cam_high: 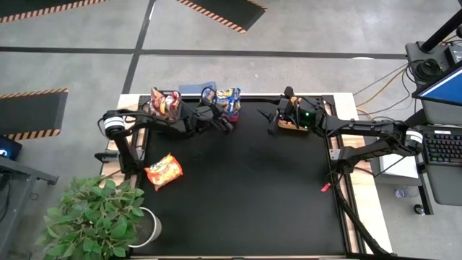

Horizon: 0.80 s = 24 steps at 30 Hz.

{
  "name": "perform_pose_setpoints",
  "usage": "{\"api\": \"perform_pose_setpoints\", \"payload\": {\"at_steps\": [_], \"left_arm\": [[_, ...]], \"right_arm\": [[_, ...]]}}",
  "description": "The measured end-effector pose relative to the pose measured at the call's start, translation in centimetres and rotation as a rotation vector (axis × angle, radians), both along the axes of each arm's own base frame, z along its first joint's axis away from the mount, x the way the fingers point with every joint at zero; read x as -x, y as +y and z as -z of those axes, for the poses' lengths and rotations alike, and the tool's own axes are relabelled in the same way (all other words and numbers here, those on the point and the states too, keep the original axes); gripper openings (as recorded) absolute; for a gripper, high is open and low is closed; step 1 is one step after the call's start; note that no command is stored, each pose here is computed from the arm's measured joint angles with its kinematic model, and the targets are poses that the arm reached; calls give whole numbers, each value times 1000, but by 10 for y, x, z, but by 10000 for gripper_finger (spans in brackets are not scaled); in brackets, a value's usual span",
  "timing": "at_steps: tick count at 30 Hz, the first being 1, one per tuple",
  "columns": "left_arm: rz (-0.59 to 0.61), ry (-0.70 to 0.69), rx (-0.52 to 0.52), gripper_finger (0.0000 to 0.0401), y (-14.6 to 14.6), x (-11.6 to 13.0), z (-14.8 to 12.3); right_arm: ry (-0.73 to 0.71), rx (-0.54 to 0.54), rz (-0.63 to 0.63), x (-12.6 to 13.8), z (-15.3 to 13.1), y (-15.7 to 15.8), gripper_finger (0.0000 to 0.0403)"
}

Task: Sort Maruchan noodles
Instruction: Put the blue noodle pack into the pink bin

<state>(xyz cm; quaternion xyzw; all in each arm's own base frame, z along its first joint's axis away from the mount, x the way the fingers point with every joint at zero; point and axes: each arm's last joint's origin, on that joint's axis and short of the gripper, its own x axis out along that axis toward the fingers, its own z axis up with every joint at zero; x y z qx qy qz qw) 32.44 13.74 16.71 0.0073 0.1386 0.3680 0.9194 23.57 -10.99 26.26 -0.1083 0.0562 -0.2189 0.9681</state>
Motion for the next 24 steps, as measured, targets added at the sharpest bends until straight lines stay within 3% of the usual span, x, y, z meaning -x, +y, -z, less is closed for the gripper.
{"api": "perform_pose_setpoints", "payload": {"at_steps": [13, 18, 24], "left_arm": [[-49, -2, -4, 169, 4, -4, 16], [-87, 3, 2, 128, 6, -4, 20], [-105, -5, 18, 49, 7, -4, 22]], "right_arm": [[1, 0, 1, 0, 0, 0, 215], [0, 0, 1, 0, 0, 0, 215], [1, 0, 1, 0, 0, 0, 215]]}}
